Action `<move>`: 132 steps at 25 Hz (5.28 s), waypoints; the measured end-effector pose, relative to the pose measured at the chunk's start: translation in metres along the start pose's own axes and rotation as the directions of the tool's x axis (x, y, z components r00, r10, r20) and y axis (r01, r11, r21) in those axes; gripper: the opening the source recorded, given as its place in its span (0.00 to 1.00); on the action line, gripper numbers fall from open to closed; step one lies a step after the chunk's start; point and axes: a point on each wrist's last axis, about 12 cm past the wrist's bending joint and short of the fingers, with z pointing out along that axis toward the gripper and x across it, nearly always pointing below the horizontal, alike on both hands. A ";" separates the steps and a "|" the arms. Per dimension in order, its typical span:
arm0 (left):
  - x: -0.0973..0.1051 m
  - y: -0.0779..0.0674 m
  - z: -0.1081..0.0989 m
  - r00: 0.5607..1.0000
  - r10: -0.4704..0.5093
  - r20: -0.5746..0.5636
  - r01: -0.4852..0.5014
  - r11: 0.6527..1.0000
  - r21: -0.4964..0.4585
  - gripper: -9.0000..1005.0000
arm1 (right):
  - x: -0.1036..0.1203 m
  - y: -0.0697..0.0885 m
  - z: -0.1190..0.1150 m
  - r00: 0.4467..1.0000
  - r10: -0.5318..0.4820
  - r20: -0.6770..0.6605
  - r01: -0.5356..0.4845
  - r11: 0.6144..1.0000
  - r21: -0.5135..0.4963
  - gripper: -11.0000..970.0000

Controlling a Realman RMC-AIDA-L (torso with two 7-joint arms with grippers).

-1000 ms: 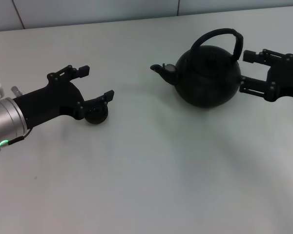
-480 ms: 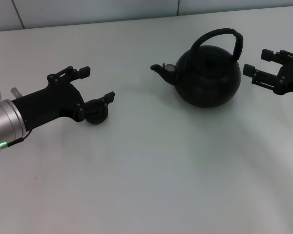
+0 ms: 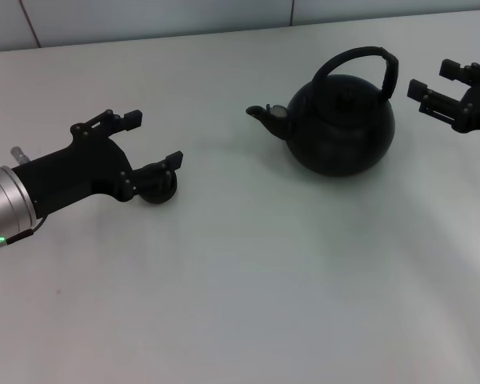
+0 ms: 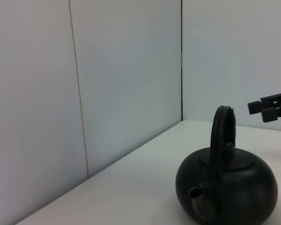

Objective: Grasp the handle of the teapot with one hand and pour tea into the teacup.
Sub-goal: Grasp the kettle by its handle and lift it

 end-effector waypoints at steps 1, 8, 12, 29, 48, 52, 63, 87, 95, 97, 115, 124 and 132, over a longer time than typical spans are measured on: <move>0.000 0.000 0.000 1.000 0.000 -0.001 0.000 1.000 -0.002 0.87 | 0.000 0.000 0.002 1.000 0.002 -0.001 -0.002 1.000 0.001 0.72; 0.000 0.003 -0.001 1.000 0.000 0.003 0.000 1.000 -0.016 0.87 | 0.001 -0.001 0.014 1.000 0.018 -0.010 -0.018 1.000 0.006 0.71; -0.001 0.005 -0.001 1.000 -0.002 0.005 0.002 1.000 -0.021 0.87 | 0.002 -0.002 0.018 1.000 0.021 -0.015 -0.021 1.000 0.013 0.71; -0.006 0.006 0.002 1.000 0.013 0.013 -0.013 1.000 -0.016 0.87 | 0.005 -0.002 0.034 0.999 0.031 -0.041 -0.030 0.999 0.028 0.70; -0.006 0.006 0.003 1.000 0.015 0.013 -0.014 1.000 -0.015 0.87 | 0.008 -0.002 0.041 0.998 0.040 -0.055 -0.038 0.999 0.039 0.69; -0.007 0.006 0.003 1.000 0.015 0.014 -0.014 1.000 -0.013 0.87 | 0.009 -0.002 0.044 0.997 0.045 -0.064 -0.042 0.998 0.050 0.69; -0.006 0.005 0.002 1.000 0.014 0.014 -0.014 1.000 -0.010 0.87 | 0.010 -0.003 0.047 0.996 0.049 -0.069 -0.045 0.997 0.058 0.69; -0.005 0.004 0.002 1.000 0.015 0.012 -0.015 1.000 -0.006 0.87 | 0.012 0.003 0.054 0.994 -0.012 -0.106 0.014 1.000 0.022 0.63; -0.005 0.004 0.001 1.000 0.015 0.014 -0.015 1.000 -0.008 0.87 | 0.012 0.003 0.056 0.994 -0.008 -0.108 0.010 1.000 0.020 0.45; -0.005 0.004 0.001 1.000 0.015 0.015 -0.015 1.000 -0.009 0.87 | 0.013 0.003 0.056 0.994 -0.008 -0.109 0.010 1.000 0.020 0.39; -0.006 0.006 0.001 1.000 0.018 0.014 -0.018 1.000 -0.011 0.87 | 0.013 0.005 0.057 0.994 -0.016 -0.111 0.018 1.000 0.018 0.15; -0.006 0.006 0.001 1.000 0.020 0.012 -0.020 1.000 -0.010 0.87 | 0.012 0.005 0.059 0.994 -0.021 -0.109 0.022 1.000 0.014 0.15; -0.006 0.006 0.001 1.000 0.021 0.010 -0.021 1.000 -0.013 0.87 | 0.012 0.005 0.060 0.994 -0.023 -0.108 0.024 1.000 0.013 0.14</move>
